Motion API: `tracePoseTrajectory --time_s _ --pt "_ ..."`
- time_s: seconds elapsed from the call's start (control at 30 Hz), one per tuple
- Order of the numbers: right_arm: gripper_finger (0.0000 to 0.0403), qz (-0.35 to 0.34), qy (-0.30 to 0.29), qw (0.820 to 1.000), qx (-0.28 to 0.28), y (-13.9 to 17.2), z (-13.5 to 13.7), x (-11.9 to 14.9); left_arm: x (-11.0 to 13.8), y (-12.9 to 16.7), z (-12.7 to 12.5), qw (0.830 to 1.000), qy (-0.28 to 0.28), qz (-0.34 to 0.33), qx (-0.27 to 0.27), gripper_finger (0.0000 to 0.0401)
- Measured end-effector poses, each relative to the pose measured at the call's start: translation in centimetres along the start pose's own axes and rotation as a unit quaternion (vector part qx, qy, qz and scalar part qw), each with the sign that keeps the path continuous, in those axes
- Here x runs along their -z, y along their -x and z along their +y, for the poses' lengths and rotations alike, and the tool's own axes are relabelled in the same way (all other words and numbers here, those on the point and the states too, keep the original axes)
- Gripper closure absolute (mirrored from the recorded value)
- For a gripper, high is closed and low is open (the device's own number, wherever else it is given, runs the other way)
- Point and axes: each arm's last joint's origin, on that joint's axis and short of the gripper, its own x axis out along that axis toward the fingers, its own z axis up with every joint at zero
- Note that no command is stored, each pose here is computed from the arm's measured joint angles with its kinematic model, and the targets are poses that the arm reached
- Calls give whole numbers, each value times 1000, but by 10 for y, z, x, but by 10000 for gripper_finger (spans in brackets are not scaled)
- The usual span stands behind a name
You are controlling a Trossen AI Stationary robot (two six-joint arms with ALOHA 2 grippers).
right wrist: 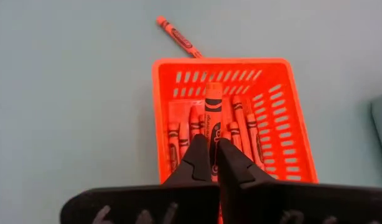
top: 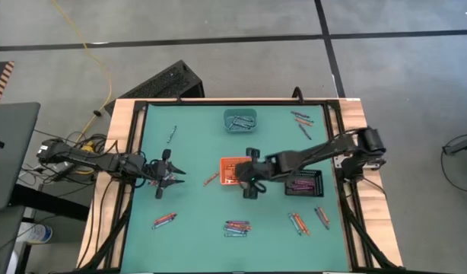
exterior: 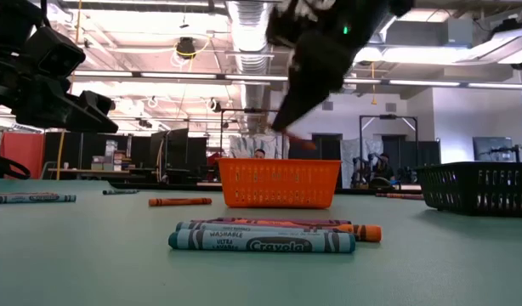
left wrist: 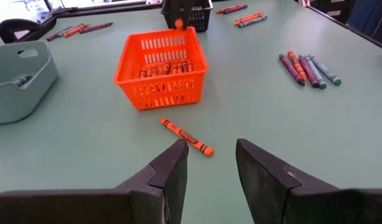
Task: Sort crayons
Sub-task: Put the orange crayon into the orange bin, then put the violet crayon into the black bin
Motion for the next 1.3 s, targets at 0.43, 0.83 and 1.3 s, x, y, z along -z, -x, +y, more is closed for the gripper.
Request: tracePoseTrajectory --time_s 0.43,0.83,1.3 --pt "354 69 4 997 30 -17 -12 -21 1 -1 0 1000 -1 6 0 274" --pt "331 94 -81 990 -59 7 -8 -41 1 -1 0 1000 -1 7 0 274" --pt "332 92 -33 981 -168 45 110 -21 1 -1 0 1000 -1 7 0 274"
